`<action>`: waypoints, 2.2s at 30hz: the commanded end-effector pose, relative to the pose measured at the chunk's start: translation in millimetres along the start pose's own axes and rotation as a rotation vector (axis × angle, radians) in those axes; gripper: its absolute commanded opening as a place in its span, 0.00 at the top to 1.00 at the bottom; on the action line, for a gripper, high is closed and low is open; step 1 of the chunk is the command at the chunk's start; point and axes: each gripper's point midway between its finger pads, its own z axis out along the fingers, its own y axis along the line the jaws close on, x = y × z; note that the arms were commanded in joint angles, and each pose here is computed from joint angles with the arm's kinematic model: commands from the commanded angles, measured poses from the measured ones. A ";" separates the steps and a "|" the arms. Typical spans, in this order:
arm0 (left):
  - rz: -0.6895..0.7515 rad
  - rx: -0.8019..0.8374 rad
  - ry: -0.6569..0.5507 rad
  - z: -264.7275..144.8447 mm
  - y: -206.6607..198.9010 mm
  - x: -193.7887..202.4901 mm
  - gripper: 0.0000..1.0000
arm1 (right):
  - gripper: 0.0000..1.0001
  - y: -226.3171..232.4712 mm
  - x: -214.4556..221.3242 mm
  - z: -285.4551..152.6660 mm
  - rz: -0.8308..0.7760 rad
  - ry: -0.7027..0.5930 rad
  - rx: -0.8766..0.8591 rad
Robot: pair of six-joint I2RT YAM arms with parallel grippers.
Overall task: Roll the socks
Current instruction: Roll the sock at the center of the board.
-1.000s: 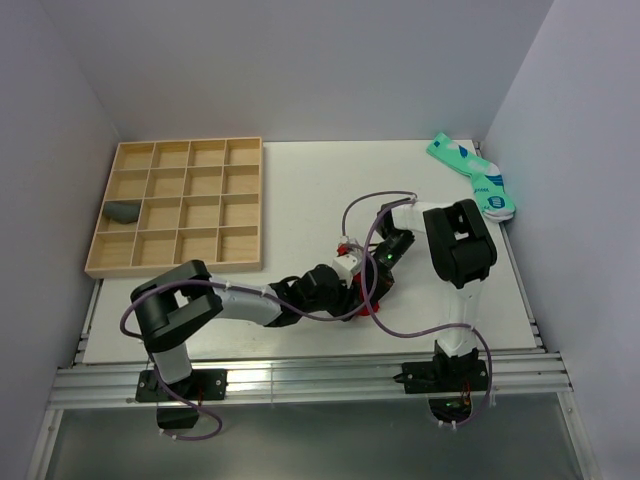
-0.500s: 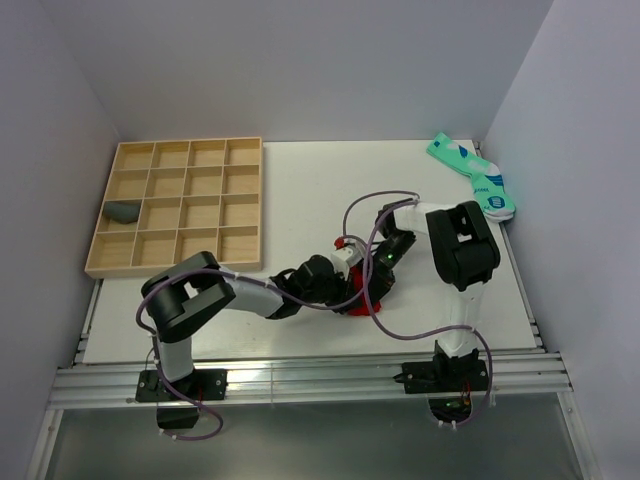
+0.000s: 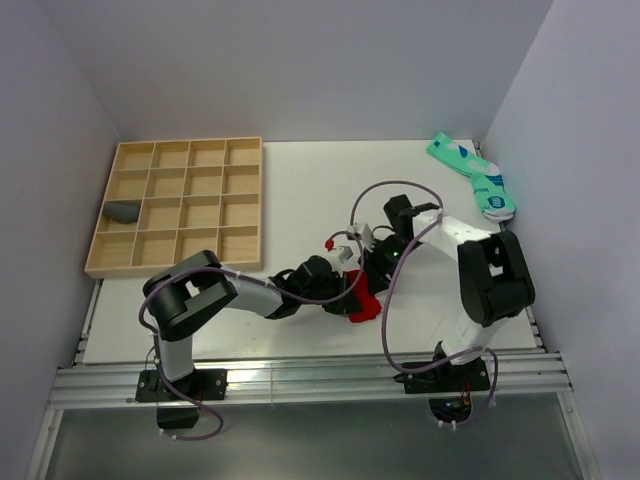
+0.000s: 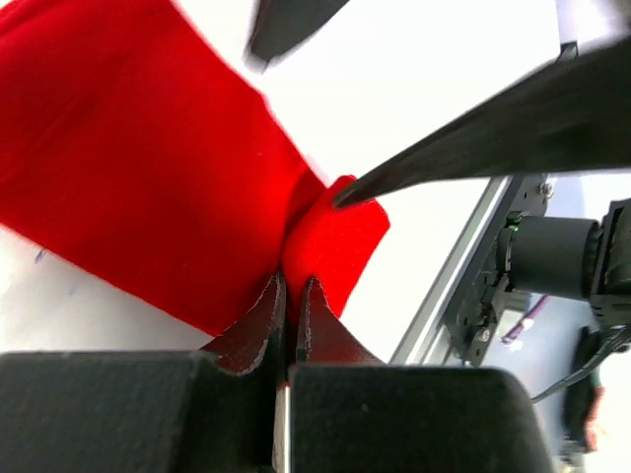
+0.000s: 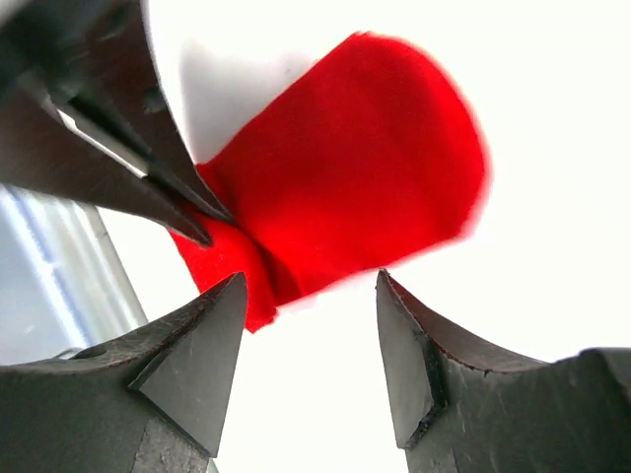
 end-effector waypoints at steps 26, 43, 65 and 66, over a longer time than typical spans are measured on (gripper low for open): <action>-0.538 -0.107 0.456 -35.4 62.8 74.4 1.00 | 0.33 70.2 7.5 -7.2 -0.671 -0.145 0.309; -0.553 -0.098 0.463 -34.3 60.8 68.5 1.00 | 0.38 85.4 5.9 38.4 -0.786 -0.079 0.266; -0.544 -0.108 0.345 -29.8 57.0 43.5 0.95 | 0.78 76.4 14.9 52.3 -0.684 -0.014 0.217; -0.540 -0.097 0.320 -31.7 54.3 39.4 0.93 | 0.79 76.3 14.2 48.7 -0.662 -0.019 0.201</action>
